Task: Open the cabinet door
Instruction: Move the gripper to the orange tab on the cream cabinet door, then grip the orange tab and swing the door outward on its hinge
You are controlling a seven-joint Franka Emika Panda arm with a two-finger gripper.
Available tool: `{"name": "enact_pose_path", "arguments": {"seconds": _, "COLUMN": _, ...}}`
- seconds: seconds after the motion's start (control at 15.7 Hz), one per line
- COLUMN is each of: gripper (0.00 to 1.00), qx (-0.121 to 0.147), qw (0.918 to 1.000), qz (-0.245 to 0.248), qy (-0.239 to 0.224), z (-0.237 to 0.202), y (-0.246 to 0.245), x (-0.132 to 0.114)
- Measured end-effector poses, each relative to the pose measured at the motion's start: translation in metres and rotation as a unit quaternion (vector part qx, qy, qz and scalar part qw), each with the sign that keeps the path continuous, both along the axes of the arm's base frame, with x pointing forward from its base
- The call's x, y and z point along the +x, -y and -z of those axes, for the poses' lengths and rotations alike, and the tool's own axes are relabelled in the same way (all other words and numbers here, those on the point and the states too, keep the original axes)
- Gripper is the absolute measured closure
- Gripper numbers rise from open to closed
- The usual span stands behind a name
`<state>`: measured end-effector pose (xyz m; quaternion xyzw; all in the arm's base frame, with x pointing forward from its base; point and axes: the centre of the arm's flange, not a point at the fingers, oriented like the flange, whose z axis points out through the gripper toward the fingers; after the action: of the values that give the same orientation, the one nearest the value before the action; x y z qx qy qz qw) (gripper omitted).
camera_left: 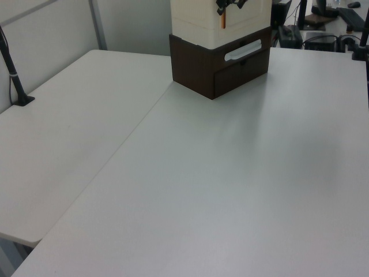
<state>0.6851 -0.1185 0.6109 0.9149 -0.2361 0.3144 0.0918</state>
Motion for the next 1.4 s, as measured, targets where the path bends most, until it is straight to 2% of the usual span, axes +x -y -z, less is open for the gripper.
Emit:
{"name": "enact_pose_path", "arguments": {"seconds": 0.26, "gripper": 0.00, "qx": -0.005, "qw": 0.9994, "qz": 0.019, "qy": 0.028, "z": 0.007, "y": 0.000, "x": 0.009}}
{"name": "enact_pose_path", "arguments": {"seconds": 0.45, "gripper": 0.05, "qx": -0.009, "qw": 0.9993, "qz": 0.020, "qy": 0.030, "z": 0.011, "y": 0.001, "x": 0.013}}
{"name": "enact_pose_path", "arguments": {"seconds": 0.51, "gripper": 0.11, "qx": -0.011, "qw": 0.9993, "qz": 0.020, "qy": 0.030, "z": 0.010, "y": 0.001, "x": 0.013}}
{"name": "enact_pose_path", "arguments": {"seconds": 0.7, "gripper": 0.44, "qx": -0.010, "qw": 0.9993, "qz": 0.016, "qy": 0.032, "z": 0.008, "y": -0.005, "x": 0.014}}
{"name": "enact_pose_path", "arguments": {"seconds": 0.83, "gripper": 0.47, "qx": -0.010, "qw": 0.9993, "qz": 0.016, "qy": 0.032, "z": 0.008, "y": -0.004, "x": 0.014}}
{"name": "enact_pose_path", "arguments": {"seconds": 0.96, "gripper": 0.65, "qx": -0.011, "qw": 0.9993, "qz": 0.017, "qy": 0.032, "z": 0.008, "y": -0.004, "x": 0.013}}
{"name": "enact_pose_path", "arguments": {"seconds": 1.09, "gripper": 0.67, "qx": -0.013, "qw": 0.9993, "qz": 0.015, "qy": 0.031, "z": 0.008, "y": -0.003, "x": 0.013}}
{"name": "enact_pose_path", "arguments": {"seconds": 1.15, "gripper": 0.71, "qx": -0.015, "qw": 0.9994, "qz": 0.013, "qy": 0.029, "z": 0.008, "y": -0.002, "x": 0.013}}
{"name": "enact_pose_path", "arguments": {"seconds": 1.21, "gripper": 0.81, "qx": -0.017, "qw": 0.9994, "qz": 0.013, "qy": 0.028, "z": 0.007, "y": 0.000, "x": 0.012}}
{"name": "enact_pose_path", "arguments": {"seconds": 1.4, "gripper": 0.82, "qx": -0.017, "qw": 0.9994, "qz": 0.013, "qy": 0.027, "z": 0.007, "y": 0.000, "x": 0.012}}
